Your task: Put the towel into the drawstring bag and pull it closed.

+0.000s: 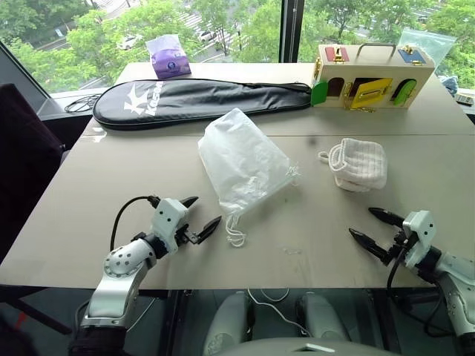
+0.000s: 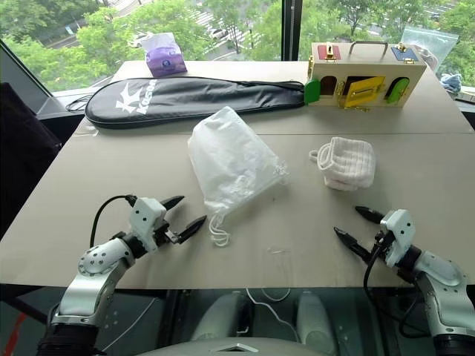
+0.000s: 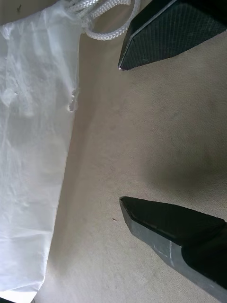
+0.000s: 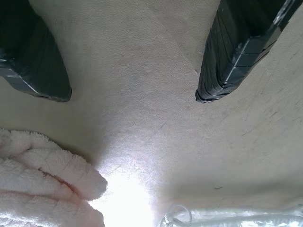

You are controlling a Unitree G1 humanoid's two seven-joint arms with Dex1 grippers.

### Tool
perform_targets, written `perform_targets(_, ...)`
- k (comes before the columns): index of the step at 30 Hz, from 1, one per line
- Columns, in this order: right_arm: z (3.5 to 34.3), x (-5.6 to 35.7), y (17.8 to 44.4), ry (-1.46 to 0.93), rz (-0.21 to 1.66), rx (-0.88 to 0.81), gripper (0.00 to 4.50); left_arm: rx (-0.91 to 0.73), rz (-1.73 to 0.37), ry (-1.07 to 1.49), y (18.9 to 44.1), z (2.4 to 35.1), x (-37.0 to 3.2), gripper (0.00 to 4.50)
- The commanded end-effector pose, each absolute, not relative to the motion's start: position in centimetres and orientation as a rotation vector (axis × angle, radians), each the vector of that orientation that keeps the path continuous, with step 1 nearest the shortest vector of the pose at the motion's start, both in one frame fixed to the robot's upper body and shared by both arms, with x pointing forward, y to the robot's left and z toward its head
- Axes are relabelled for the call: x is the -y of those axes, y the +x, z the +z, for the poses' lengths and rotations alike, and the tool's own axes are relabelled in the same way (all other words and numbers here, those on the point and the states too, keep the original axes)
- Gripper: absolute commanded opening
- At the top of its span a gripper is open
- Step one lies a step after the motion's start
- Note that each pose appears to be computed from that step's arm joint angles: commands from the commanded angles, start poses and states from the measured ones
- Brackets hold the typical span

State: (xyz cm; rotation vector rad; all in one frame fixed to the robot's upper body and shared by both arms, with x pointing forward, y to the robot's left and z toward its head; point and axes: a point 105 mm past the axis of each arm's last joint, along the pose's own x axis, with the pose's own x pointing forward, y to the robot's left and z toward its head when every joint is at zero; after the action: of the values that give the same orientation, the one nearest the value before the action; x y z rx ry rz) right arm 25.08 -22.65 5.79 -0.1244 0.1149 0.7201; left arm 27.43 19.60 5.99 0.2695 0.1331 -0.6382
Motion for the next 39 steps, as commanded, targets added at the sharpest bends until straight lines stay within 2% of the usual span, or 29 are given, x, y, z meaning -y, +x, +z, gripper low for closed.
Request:
perform_targets(1,6.7,22.2,24.9,-0.131,0.762,-0.096,4.48,-0.239,-0.686,0.269,26.1,3.5,-19.4,4.4)
perform_targets(20,7.5,21.9,25.5,-0.169,0.763,-0.039,4.48,-0.226,-0.721,0.244,26.1,4.3,-19.5,4.4)
perform_targets(24,7.5,21.6,25.3,-0.169,0.772,-0.036,4.48,-0.202,-0.754,0.281,26.9,6.0,-19.9,4.4)
perform_targets(28,7.6,19.8,24.5,-0.155,0.854,-0.028,4.48,-0.131,-0.858,0.289,27.3,8.7,-18.3,4.4)
perform_targets(32,8.5,17.4,23.3,-0.117,0.965,-0.005,4.48,-0.07,-1.018,0.304,27.4,10.9,-14.2,4.4)
perform_targets(39,9.8,16.5,23.2,-0.116,0.958,0.039,4.48,-0.032,-1.106,0.293,27.6,12.3,-11.5,4.4)
